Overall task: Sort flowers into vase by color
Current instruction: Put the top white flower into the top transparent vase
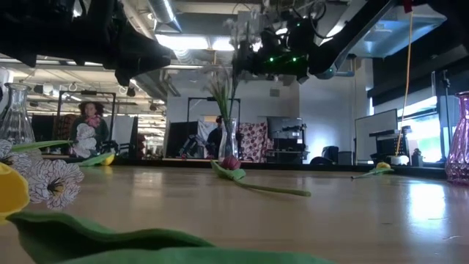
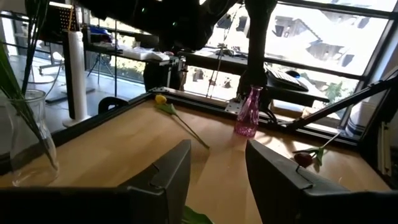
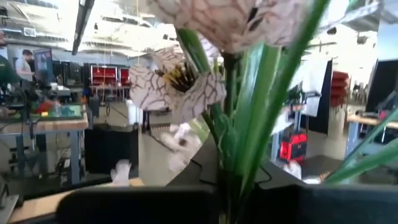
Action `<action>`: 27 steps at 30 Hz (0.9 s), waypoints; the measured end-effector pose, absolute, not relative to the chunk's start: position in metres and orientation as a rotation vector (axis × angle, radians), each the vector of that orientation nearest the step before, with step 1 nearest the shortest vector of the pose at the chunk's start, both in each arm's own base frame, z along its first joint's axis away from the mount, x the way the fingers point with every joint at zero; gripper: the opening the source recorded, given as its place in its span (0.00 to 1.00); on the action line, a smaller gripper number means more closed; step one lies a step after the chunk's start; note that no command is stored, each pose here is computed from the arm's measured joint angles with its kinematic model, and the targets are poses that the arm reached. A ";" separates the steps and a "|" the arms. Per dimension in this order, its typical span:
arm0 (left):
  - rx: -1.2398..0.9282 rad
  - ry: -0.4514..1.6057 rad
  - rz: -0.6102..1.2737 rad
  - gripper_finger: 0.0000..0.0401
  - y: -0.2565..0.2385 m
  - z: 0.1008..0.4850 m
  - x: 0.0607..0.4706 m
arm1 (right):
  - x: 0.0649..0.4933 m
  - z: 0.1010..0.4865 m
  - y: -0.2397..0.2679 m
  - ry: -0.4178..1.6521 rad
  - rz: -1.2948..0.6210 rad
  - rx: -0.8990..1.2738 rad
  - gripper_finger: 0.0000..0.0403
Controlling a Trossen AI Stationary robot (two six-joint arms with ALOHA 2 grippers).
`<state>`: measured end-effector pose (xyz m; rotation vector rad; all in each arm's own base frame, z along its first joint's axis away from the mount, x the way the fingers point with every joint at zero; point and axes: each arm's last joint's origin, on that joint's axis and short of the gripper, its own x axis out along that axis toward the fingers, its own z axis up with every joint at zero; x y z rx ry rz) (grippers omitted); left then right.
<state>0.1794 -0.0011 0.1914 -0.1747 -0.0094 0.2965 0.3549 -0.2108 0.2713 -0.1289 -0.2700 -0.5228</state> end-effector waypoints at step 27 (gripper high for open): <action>-0.196 -0.016 0.333 0.37 0.001 0.192 0.179 | 0.357 0.304 -0.212 -0.186 -0.523 -0.135 0.04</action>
